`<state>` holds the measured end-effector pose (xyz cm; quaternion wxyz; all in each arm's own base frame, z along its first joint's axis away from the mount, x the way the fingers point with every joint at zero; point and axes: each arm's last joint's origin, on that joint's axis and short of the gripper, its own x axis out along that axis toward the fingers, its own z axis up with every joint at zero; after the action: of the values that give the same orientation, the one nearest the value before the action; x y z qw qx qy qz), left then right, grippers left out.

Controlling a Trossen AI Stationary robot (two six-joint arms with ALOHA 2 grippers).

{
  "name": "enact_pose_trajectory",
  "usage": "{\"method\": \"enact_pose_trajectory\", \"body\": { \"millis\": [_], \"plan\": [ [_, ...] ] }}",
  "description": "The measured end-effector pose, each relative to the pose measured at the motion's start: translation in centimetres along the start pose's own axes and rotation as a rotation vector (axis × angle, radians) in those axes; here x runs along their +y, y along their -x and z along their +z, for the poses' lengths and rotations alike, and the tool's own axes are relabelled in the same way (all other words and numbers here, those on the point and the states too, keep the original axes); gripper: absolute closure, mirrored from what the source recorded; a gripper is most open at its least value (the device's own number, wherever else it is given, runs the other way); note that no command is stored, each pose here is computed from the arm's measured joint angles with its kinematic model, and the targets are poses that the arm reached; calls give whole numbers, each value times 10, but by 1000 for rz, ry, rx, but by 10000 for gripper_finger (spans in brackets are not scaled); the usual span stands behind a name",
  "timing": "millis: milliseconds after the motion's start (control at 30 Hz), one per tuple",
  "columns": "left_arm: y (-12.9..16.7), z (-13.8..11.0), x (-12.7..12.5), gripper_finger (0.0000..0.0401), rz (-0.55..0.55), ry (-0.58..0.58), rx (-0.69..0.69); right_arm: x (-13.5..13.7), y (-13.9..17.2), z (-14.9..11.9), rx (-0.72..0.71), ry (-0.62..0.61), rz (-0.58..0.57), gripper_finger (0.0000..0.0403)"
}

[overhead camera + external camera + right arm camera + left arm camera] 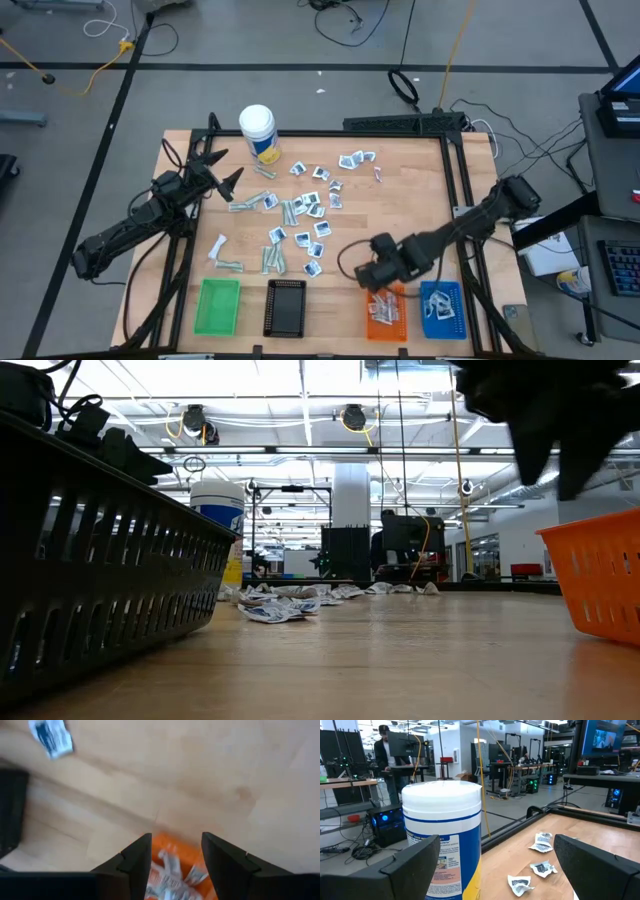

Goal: Pick & Place First Aid Supplies
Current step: Put the ointment pack into the orange bin

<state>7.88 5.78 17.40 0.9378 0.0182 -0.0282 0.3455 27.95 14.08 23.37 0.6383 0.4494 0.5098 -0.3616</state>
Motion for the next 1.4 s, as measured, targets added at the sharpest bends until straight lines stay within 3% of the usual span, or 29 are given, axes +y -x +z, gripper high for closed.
{"method": "enact_pose_trajectory", "body": {
  "millis": [200,433,900,1133,1400],
  "plan": [
    [0,0,0,4,0,0,0,-2,5,44,-28,51,-2,243],
    [0,0,0,4,0,0,0,-11,1,115,-70,95,-30,243],
    [0,0,0,4,0,0,0,-69,5,244,-184,49,-54,243],
    [0,0,0,4,0,0,0,-101,10,281,-226,4,-72,243],
    [0,0,0,4,0,0,0,-115,-5,297,-187,-1,-127,243]
  ]
}}
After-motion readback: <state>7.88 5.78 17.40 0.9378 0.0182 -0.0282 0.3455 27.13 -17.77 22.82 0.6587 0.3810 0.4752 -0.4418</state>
